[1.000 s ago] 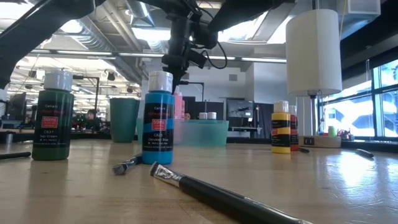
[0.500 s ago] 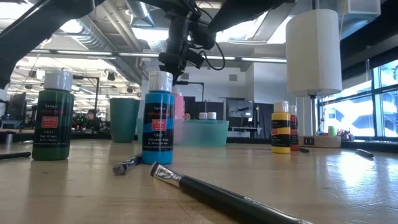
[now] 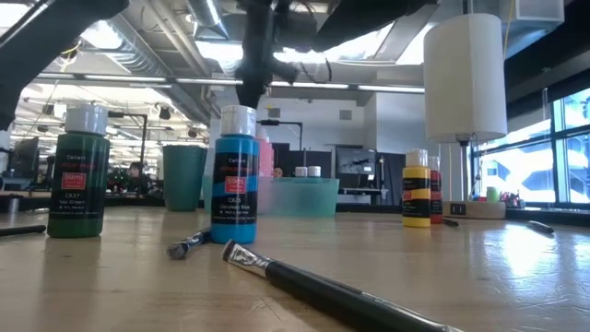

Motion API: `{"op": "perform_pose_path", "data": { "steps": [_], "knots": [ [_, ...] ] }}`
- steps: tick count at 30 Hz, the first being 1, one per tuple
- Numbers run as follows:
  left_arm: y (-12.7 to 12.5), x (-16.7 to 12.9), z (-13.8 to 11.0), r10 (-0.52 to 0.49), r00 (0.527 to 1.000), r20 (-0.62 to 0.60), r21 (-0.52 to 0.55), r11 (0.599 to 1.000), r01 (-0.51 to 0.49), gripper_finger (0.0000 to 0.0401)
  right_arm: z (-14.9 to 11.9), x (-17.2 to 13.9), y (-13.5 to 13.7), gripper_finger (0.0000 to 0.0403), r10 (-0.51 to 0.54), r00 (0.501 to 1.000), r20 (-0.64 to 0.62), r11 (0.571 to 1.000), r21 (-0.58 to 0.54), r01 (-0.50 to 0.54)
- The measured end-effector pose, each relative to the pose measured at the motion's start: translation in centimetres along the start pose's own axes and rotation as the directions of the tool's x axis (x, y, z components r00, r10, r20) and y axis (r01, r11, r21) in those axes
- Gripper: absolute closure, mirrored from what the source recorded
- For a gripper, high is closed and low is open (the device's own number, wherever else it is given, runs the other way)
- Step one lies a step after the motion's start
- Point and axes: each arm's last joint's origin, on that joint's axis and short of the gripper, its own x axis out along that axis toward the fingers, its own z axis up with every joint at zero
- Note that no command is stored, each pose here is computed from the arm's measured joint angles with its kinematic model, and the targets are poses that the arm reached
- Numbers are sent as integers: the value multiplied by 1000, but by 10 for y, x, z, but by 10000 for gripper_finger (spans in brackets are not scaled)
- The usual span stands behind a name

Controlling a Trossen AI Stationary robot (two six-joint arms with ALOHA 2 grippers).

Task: Pick & Place Paint Supplies
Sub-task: Put the silver paintbrush into the green cup

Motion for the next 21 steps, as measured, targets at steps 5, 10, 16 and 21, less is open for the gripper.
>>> {"op": "perform_pose_path", "data": {
  "steps": [5,10,16,21],
  "knots": [
    [0,-39,-21,31,995,98,-95,995,-22,141,0,0,1,402,20,1000,-3,1000,16,-20],
    [-7,-78,-46,-108,963,247,-158,976,150,143,-3,-1,4,402,143,989,-33,987,73,-140],
    [-18,-118,-77,-207,899,387,-99,960,263,141,-19,-3,5,402,205,958,-199,967,193,-167],
    [-27,-147,-104,-185,864,469,-87,963,254,143,-39,-7,-2,402,137,905,-402,918,394,36]
  ]
}}
